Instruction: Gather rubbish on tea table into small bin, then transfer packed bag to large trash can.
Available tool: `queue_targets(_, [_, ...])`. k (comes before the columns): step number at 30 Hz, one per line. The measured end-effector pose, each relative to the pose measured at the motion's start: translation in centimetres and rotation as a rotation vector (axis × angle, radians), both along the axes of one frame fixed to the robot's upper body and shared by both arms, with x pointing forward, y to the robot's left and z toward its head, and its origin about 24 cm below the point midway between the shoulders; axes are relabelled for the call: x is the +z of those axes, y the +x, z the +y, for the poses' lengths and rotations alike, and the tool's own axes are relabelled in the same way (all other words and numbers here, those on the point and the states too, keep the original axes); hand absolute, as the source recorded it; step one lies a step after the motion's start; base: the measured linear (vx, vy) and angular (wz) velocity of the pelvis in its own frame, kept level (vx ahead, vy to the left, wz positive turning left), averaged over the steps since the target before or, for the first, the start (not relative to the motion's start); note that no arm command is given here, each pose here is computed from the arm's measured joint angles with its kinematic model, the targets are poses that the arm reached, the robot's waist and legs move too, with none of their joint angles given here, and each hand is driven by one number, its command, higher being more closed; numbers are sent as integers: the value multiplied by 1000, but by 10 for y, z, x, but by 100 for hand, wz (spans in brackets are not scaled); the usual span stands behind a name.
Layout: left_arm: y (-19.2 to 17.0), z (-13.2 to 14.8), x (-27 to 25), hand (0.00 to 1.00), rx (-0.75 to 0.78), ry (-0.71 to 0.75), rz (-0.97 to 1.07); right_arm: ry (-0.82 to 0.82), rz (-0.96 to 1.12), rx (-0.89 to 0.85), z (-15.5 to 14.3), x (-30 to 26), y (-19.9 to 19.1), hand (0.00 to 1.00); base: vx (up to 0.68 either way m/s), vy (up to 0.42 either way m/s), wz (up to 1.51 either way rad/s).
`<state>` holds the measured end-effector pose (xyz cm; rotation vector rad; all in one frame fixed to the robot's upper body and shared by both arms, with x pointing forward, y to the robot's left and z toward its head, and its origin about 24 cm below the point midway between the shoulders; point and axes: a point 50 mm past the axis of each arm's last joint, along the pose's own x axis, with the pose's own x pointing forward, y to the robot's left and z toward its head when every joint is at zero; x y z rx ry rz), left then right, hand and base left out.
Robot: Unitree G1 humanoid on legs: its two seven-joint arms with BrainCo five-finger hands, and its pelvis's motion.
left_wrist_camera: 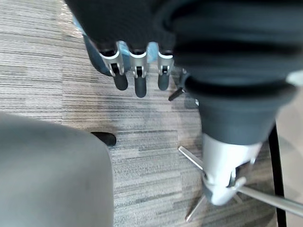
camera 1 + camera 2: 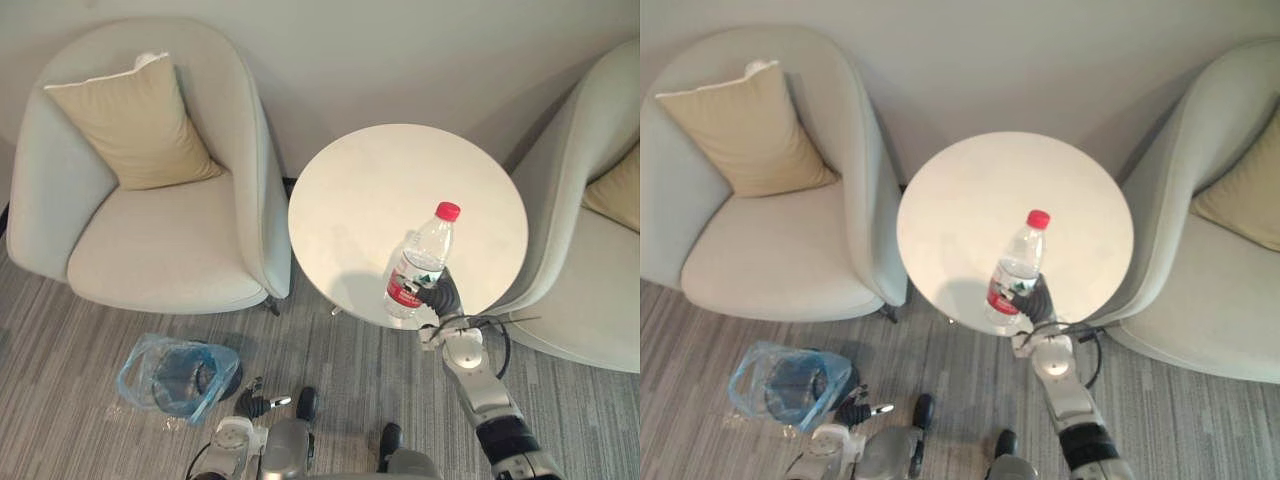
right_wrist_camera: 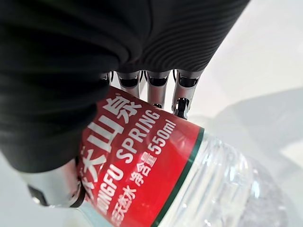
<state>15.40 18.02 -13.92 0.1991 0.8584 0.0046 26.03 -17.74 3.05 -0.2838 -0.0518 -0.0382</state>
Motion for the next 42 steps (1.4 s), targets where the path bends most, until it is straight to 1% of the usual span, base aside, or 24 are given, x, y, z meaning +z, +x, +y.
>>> queue_targets(4, [-9,-1,-4,0,-30,13,34,9,19,36,3,-6,-21,100,-52,5,-17])
queue_targets(12, [-21,-6,-10,0,-98,13,83,-66,20,67,5,-8,-45,100,-31,14,-13])
queue_targets(25, [-29,-10,-14,0,-132,15,111,-121,37,87,6,-12,-50,100,-10,0,4])
queue_targets(27, [-28,-12,-14,0,-136,9,110,-122,32,94,8,-11,-50,100,-62,-34,54])
queue_targets(29, [-25,-18,-13,0,-148,-1,97,-156,-7,98,6,-3,-41,100,-120,-47,101])
queue_targets(34, [-8,-33,-6,0,-196,-20,38,-238,-194,65,7,38,1,100,-211,-8,102])
queue_targets(38, [-16,-44,-9,0,-271,-6,61,-241,-220,37,5,44,7,100,-97,106,87])
queue_targets(40, [-22,-58,-10,0,-352,-8,69,-244,-213,-20,-8,44,6,100,-89,323,125])
queue_targets(42, [-20,-61,-9,0,-375,-5,62,-231,-192,-59,-14,40,4,100,-106,389,87])
